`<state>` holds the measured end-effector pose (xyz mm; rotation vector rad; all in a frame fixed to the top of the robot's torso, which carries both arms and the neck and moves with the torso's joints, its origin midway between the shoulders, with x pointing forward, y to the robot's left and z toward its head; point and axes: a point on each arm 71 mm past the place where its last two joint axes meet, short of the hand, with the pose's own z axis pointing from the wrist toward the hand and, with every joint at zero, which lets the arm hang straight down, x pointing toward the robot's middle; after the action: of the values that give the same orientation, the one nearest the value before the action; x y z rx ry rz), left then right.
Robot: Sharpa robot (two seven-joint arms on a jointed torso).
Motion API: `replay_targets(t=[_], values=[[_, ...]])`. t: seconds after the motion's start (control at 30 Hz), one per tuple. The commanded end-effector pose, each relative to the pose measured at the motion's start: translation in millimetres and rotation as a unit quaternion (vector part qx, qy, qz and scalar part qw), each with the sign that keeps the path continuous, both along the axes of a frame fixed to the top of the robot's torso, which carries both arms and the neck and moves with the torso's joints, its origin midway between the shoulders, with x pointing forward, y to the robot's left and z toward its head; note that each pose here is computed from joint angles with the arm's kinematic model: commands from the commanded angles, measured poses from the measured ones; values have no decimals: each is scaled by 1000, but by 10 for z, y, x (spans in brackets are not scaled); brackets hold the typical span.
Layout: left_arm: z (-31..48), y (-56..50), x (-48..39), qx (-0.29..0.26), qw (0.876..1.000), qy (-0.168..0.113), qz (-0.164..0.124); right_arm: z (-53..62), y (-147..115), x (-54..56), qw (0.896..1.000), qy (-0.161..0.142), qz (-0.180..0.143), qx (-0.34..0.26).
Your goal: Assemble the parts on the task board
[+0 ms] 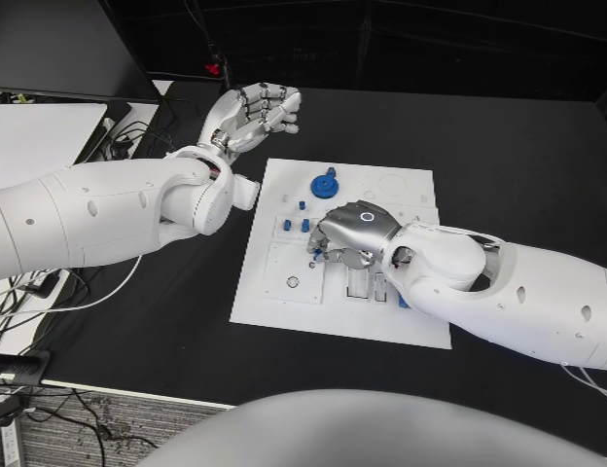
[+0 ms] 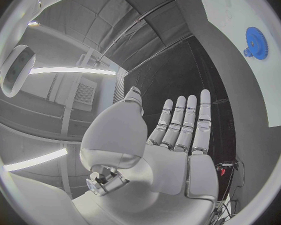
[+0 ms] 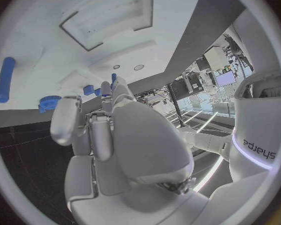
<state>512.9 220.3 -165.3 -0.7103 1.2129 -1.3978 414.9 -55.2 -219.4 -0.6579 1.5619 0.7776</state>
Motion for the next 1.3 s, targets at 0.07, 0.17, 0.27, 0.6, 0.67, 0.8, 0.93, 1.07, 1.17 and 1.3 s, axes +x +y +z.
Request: replay_targets(t=[0.07,0.17,0.27,0.6,0.67,0.8,0.93,1.07,1.17,1.3], values=[[46,-7,-10,-7,1000,-25,-4,-4,16,-2,1000,-9,9,-7],[46,-5,-10,-7,1000,-25,-4,-17,24,0,1000,-8,9,-9],[46,-5,-10,-7,1000,-25,-4,-26,36,2,1000,-7,10,-10],[46,-3,-11,-7,1000,-25,-4,-33,72,-4,1000,-5,12,-10],[46,-2,-11,-7,1000,-25,-3,-36,72,-4,1000,-4,12,-11],[46,-2,-11,-7,1000,-25,-3,-45,71,-2,1000,-2,11,-15],[46,-3,-11,-7,1000,-25,-4,-54,78,-3,1000,0,10,-18],[46,-3,-10,-7,1000,-25,-4,-61,94,-10,1000,3,11,-22],[46,-3,-11,-7,1000,-25,-3,-66,104,-15,1000,5,10,-25],[45,-2,-10,-6,1000,-25,-3,-78,104,-15,999,9,7,-31]])
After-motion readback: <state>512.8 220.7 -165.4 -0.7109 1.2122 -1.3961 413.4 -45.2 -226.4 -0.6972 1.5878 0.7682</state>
